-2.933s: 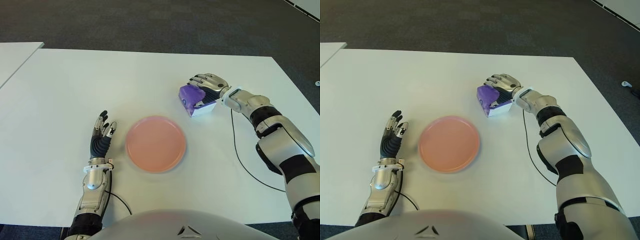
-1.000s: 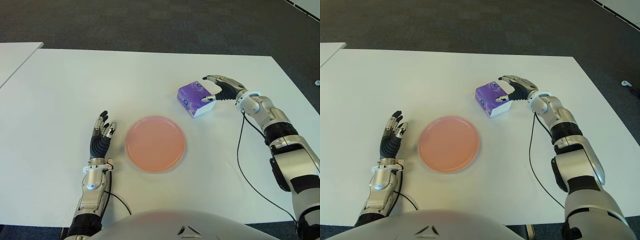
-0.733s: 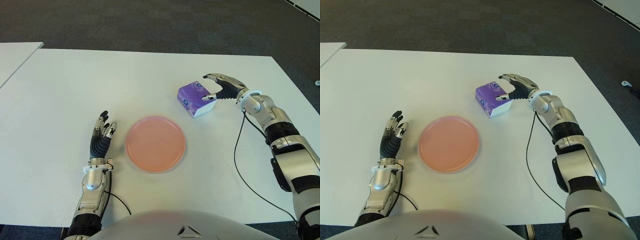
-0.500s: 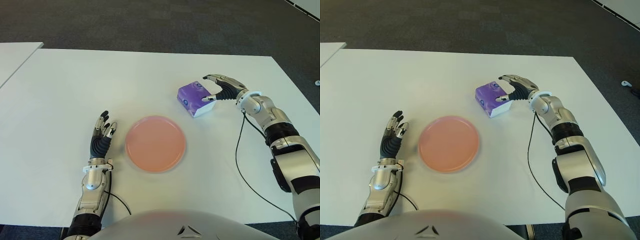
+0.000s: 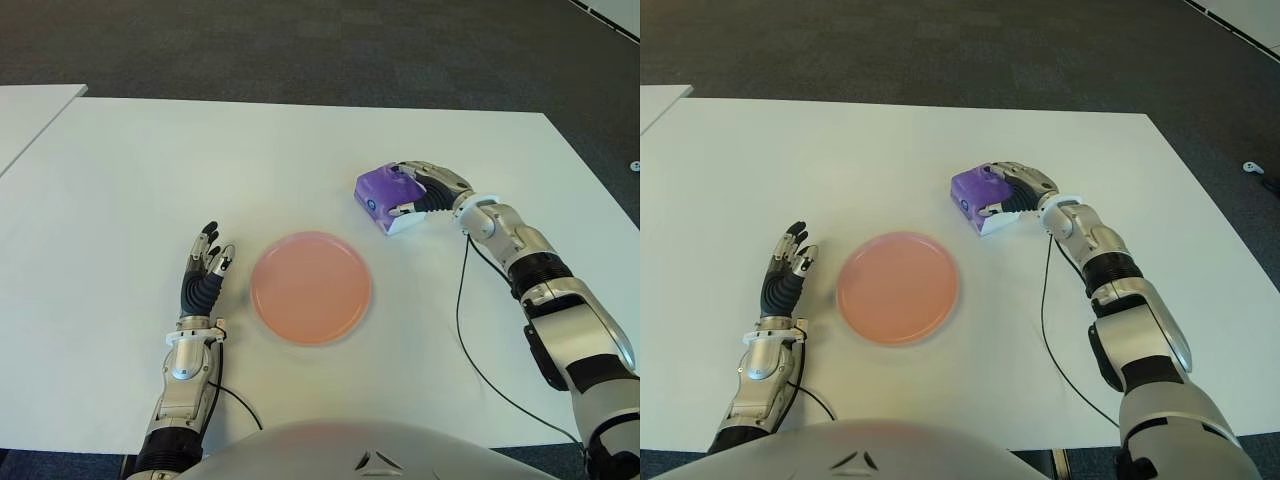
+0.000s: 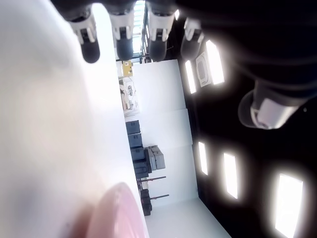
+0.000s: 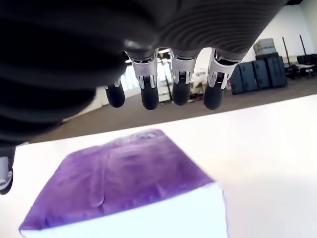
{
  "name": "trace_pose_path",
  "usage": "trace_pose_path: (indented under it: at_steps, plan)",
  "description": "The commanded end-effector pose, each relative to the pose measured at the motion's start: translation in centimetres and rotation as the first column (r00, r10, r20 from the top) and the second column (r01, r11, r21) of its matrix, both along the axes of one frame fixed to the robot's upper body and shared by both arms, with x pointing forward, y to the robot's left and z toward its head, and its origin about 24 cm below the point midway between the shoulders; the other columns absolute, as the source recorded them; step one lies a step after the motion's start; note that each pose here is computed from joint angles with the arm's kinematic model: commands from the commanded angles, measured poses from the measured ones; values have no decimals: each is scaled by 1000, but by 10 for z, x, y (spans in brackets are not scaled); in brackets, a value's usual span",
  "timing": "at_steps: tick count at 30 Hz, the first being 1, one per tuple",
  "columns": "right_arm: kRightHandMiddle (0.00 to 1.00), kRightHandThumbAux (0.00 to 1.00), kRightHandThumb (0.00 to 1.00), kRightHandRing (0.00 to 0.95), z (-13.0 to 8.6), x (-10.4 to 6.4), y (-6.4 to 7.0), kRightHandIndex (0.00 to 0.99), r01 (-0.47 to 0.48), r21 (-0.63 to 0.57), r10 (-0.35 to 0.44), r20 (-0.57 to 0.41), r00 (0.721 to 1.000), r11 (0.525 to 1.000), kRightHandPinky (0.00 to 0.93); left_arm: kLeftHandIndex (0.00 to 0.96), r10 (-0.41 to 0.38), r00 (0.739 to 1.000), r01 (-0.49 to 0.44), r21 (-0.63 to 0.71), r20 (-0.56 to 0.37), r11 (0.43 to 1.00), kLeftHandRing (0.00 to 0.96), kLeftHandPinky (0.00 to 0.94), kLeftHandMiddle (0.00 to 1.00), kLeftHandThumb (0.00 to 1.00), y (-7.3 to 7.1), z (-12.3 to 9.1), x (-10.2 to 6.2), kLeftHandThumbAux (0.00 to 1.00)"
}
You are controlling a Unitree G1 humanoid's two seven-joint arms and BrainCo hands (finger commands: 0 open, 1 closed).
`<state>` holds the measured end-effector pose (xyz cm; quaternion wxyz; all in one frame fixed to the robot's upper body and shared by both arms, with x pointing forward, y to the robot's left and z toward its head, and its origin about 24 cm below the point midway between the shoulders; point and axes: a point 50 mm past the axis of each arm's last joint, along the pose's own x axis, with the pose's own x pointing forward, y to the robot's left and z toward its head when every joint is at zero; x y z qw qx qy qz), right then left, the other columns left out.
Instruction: Put the tissue paper into the plate.
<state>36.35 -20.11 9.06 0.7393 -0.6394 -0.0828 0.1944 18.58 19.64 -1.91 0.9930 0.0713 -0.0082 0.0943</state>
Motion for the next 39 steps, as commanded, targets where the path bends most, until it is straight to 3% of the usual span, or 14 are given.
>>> trace_pose_path:
  at_steps: [1, 5, 8, 11, 28, 39]
  plan:
    - [0, 453, 142, 0, -8, -2, 7, 0, 0, -20, 1, 44, 999, 1000, 0, 0, 35, 977, -39, -16, -212, 999, 0, 0, 0, 0, 2, -35, -28, 413]
    - [0, 480, 136, 0, -4, 1, 15, 0, 15, -15, -14, 99, 995, 1000, 0, 0, 40, 976, -45, -17, -212, 999, 0, 0, 0, 0, 2, -36, -27, 410]
    - [0, 495, 126, 0, 2, 10, 39, 0, 31, 6, -32, 118, 993, 999, 0, 0, 41, 976, -47, -24, -215, 999, 0, 0, 0, 0, 1, -36, -27, 410]
    - [0, 503, 122, 0, 4, 13, 50, 0, 42, 18, -43, 126, 991, 999, 0, 0, 41, 976, -48, -29, -213, 998, 0, 0, 0, 0, 0, -36, -26, 412]
    - [0, 512, 129, 0, -2, 14, 71, 0, 118, 77, -130, 176, 976, 990, 0, 0, 56, 975, -64, -31, -217, 997, 0, 0, 0, 0, -4, -36, -26, 415]
    - [0, 500, 120, 0, 0, 18, 74, 0, 153, 106, -171, 195, 966, 983, 0, 0, 69, 974, -80, -41, -217, 996, 0, 0, 0, 0, -5, -36, -28, 412]
